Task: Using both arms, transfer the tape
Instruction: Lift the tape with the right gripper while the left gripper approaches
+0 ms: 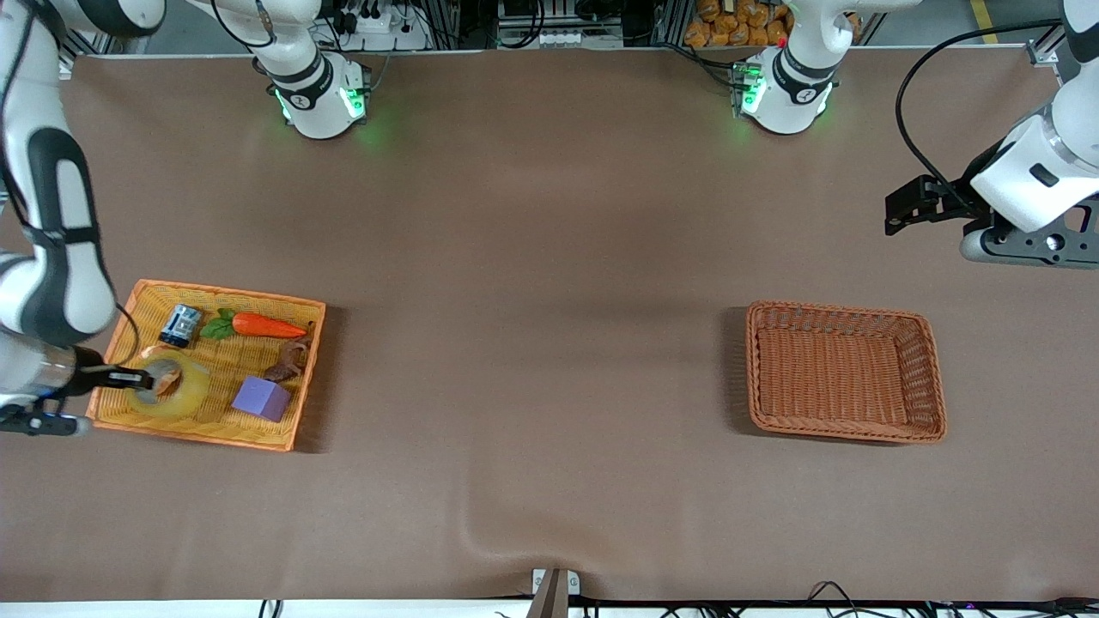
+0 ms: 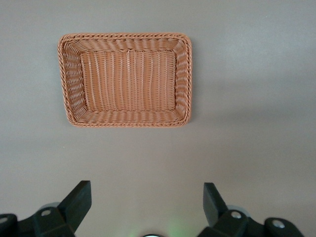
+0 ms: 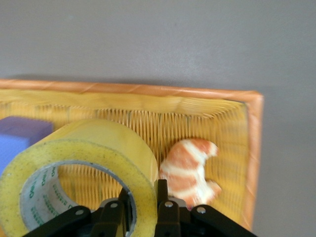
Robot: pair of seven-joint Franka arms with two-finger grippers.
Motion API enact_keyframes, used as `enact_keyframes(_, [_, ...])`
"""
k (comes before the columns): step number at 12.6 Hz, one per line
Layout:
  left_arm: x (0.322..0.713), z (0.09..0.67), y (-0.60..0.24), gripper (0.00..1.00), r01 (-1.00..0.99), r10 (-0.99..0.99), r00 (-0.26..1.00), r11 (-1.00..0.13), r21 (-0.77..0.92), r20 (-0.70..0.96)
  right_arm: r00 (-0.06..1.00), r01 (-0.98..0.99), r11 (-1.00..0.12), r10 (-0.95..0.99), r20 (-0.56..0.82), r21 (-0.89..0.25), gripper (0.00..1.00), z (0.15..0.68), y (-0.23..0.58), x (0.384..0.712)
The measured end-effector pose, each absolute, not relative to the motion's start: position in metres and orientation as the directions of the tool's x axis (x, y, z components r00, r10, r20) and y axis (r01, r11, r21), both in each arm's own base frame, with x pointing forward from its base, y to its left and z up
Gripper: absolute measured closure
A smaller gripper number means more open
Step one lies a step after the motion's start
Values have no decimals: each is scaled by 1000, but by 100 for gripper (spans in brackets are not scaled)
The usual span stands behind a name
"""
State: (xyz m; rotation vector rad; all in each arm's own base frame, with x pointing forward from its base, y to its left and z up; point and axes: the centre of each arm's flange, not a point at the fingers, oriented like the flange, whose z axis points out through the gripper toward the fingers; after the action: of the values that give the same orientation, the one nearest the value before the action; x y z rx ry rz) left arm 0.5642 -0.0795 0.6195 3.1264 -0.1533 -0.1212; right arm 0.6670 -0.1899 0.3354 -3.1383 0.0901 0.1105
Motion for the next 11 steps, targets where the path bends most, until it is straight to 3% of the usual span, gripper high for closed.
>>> enact_keyframes(4, [566,618,-86,0,-106,-107,992,-994,20,-68,997,27,-999,29,-68,-30,78,406,-146,668])
enact_keyframes(8, [577,596,-116,0,-114,-116,991,-993,22,-73,981,178,-980,183,-58,-93,78,422,-23,684])
enact_keyframes(11, [585,577,-148,0,-108,-109,992,-994,22,-71,990,109,-989,117,-82,-96,78,424,63,681])
